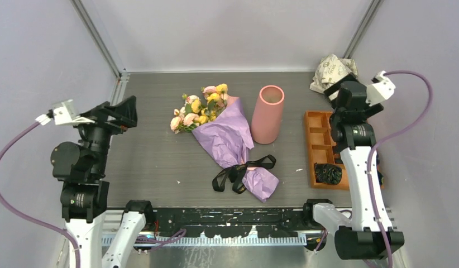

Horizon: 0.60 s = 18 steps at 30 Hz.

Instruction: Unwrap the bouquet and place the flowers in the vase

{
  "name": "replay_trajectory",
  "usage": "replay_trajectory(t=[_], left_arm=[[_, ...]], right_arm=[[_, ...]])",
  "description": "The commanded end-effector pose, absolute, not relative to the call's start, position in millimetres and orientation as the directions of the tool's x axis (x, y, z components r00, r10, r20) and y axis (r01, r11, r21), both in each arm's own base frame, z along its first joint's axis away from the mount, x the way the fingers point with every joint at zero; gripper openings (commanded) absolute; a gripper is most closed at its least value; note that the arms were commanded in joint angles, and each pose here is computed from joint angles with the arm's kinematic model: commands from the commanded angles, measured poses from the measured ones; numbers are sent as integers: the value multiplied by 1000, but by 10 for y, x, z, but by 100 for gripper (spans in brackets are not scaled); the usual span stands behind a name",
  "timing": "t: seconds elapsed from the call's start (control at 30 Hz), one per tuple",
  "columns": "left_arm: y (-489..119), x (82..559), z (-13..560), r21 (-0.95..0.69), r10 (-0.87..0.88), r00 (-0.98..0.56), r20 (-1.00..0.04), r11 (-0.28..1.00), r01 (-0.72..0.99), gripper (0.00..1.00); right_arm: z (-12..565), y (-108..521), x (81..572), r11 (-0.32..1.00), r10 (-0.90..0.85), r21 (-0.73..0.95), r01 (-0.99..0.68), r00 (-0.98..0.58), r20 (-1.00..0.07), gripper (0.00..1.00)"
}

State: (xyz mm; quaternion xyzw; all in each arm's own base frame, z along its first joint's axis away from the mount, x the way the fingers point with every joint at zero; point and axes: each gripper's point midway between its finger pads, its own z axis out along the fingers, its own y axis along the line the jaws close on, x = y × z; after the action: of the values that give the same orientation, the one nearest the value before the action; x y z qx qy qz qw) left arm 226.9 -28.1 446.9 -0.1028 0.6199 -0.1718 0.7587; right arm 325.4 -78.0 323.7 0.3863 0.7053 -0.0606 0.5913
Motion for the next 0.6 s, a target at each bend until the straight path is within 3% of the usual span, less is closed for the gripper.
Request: replay_trajectory(t=[0.0,0.13,0.23,0.4,0.57], left_arm=[[-154,2110,4878,-585,-598,283,-750,799,137,100],[-100,1970,5040,-697,-714,340,-613,691,194,100],[-35,1763,5110,-690,-698,371,-613,701,179,100],[125,1508,5301,-668,-645,450,-617,732,133,100],[-116,1694,5437,-625,-649,351,-675,756,197,98]], right_arm=[[4063,-974,2704,525,525,620,583,351,-775,100],[4458,-817,2382,552,582,779,298,531,-616,100],[4638,-666,2279,584,622,803,121,569,-538,100],[5103,-263,2439,706,643,707,45,378,-666,100],[5511,-55,2625,674,713,730,-114,359,-602,99]])
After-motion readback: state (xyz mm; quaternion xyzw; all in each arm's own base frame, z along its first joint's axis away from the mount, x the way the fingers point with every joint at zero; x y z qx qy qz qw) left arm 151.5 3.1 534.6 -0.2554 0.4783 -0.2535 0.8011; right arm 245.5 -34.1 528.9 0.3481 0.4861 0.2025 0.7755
